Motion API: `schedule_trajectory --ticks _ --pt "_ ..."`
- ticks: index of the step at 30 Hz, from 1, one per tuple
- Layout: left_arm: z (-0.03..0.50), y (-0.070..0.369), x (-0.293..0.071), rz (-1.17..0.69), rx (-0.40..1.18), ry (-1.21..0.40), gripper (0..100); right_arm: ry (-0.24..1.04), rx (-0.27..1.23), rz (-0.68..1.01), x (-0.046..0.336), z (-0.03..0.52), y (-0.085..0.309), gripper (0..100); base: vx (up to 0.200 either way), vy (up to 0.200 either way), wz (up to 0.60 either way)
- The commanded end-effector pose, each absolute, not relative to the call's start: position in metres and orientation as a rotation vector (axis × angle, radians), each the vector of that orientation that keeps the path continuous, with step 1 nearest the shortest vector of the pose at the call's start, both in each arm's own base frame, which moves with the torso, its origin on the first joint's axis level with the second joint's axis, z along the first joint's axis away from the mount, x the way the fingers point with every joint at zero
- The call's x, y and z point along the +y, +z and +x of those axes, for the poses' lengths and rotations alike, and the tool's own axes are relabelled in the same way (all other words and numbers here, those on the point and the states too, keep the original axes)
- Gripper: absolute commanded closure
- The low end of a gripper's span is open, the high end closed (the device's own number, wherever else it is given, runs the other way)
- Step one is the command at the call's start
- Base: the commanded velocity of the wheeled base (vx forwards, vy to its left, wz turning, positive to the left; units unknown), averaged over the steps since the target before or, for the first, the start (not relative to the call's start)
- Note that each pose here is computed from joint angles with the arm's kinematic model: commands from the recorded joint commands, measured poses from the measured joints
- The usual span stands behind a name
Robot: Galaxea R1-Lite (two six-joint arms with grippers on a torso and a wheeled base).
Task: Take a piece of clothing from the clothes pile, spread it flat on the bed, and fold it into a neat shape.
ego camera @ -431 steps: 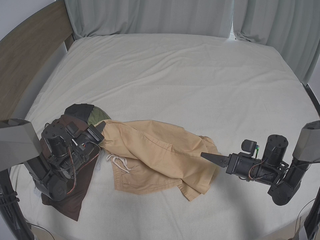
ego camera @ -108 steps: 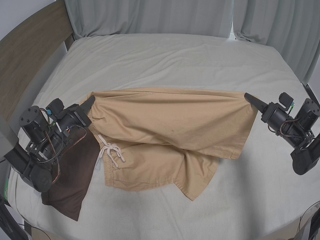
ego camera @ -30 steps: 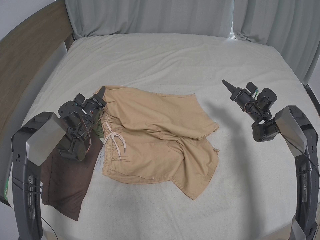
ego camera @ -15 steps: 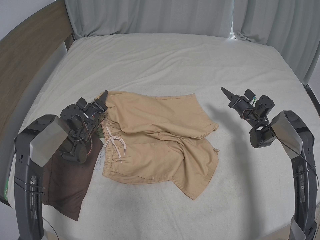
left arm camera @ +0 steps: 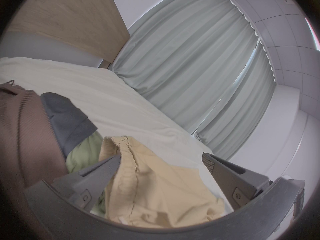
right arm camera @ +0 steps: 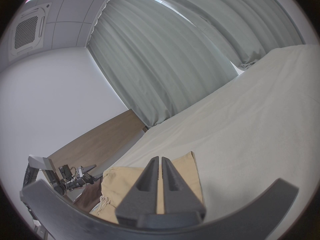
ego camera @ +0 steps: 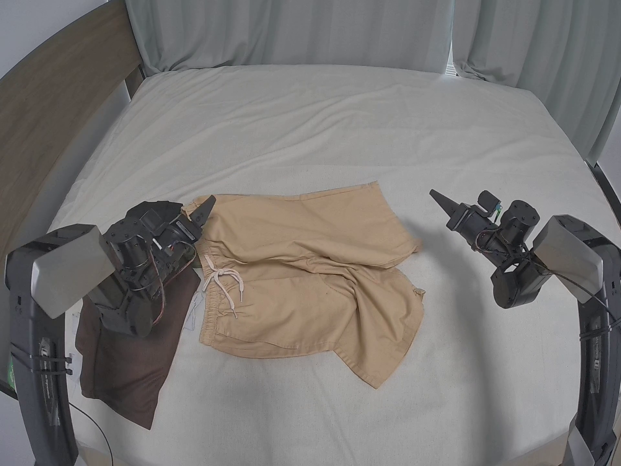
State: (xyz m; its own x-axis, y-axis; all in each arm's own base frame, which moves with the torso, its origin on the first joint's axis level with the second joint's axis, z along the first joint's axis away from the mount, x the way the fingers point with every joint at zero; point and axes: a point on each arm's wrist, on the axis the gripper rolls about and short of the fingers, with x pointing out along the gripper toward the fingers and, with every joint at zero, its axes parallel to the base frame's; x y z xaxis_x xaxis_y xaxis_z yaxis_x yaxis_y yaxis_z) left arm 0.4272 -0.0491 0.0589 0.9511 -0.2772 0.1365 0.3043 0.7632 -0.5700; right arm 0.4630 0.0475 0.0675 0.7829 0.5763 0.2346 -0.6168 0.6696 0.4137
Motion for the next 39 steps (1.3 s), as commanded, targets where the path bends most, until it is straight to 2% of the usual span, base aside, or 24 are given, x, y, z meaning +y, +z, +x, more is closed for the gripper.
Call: schedule_trajectory --ticks 1,9,12,20,28,31,39 --pt "0.372 0.098 -0.043 -0.613 -0.024 -0.343 0 0.685 -0.085 0.434 0.052 0.426 0.092 0 0.0 0.0 0.0" --pt "0.342 0.103 -0.041 -0.583 0.02 -0.344 0 0.699 -0.042 0.441 0.058 0.399 0.102 0 0.0 0.0 0.0" --pt "0.315 0.107 -0.038 -0.552 0.053 -0.352 0 0.744 0.042 0.447 0.058 0.362 0.107 0 0.0 0.0 0.0" --pt "0.265 0.117 -0.035 -0.549 0.109 -0.408 0 0.744 0.114 0.46 0.055 0.316 0.112 0 0.0 0.0 0.0" --pt "0.24 0.11 -0.034 -0.508 0.167 -0.426 0 0.72 0.188 0.422 0.051 0.29 0.099 0 0.0 0.0 0.0" --pt "0.236 0.101 -0.033 -0.405 0.19 -0.424 0 0.708 0.245 0.423 0.049 0.28 0.087 0 0.0 0.0 0.0" --pt "0.23 0.063 -0.034 -0.311 0.354 -0.416 0 0.67 0.355 0.454 0.048 0.278 0.06 0 0.0 0.0 0.0"
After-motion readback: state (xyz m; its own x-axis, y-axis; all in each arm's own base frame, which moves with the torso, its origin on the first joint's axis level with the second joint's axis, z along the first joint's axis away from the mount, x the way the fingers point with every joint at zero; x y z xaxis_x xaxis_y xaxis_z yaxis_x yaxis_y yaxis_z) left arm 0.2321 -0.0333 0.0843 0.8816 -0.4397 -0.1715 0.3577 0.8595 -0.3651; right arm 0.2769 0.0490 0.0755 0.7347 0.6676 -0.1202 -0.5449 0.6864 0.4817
